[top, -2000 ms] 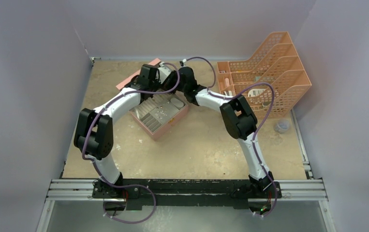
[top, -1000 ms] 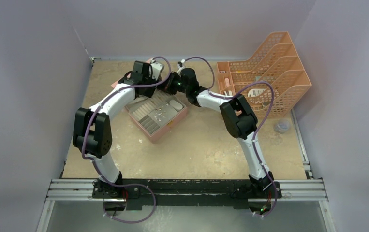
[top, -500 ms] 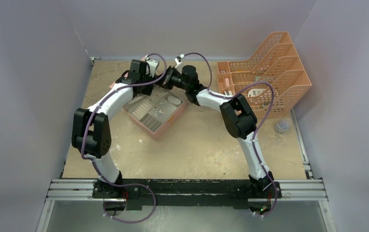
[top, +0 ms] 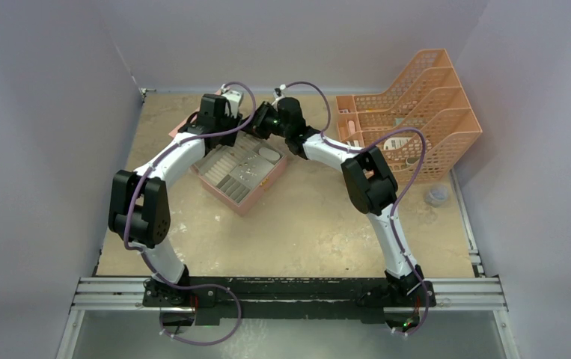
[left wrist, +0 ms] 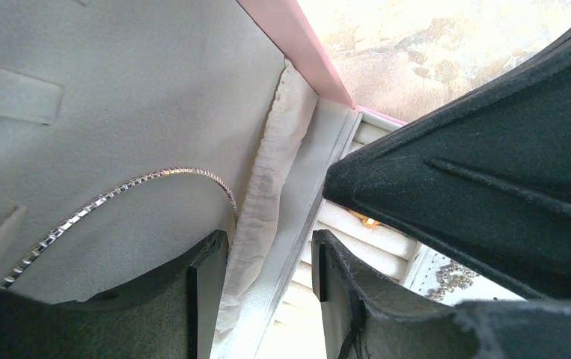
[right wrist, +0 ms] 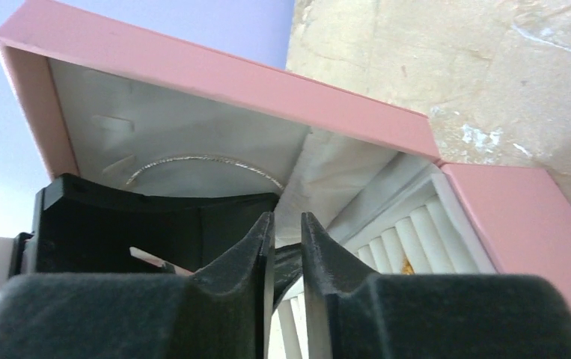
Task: Organize the mixed jewelry
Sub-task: Place the jewelry in the jewelry box.
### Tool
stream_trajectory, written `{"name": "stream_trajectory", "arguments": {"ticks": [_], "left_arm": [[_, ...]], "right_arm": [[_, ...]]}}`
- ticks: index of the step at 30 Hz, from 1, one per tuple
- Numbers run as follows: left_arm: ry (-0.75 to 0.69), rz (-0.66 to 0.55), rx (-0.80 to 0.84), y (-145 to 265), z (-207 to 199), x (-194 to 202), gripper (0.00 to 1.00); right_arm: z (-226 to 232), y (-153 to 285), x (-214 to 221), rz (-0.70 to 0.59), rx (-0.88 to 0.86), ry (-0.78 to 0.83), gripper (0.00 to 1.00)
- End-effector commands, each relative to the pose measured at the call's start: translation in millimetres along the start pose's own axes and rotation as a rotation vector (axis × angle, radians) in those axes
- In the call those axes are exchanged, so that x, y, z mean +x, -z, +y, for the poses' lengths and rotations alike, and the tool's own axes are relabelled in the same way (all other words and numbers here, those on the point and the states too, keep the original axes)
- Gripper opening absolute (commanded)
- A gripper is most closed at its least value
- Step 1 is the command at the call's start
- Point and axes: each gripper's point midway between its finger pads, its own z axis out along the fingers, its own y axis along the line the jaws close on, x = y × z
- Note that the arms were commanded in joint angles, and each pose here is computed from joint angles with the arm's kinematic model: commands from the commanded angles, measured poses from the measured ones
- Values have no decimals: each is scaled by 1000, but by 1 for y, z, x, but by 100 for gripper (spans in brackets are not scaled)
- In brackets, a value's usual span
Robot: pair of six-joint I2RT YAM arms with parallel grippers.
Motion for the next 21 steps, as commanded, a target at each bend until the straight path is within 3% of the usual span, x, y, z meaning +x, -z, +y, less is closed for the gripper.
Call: {"name": "stream_trajectory", "arguments": {"ticks": [1, 10, 21], "left_arm": [[57, -118, -91, 17, 26, -33, 46], [83, -155, -74, 35, 26, -47, 47], [161, -131, 241, 55, -30, -55, 47]], "right_arm": [[30, 2, -18, -57, -28, 59, 24], [49, 22, -32, -86, -55, 136, 37], [53, 37, -40, -70, -61, 141, 36]]}}
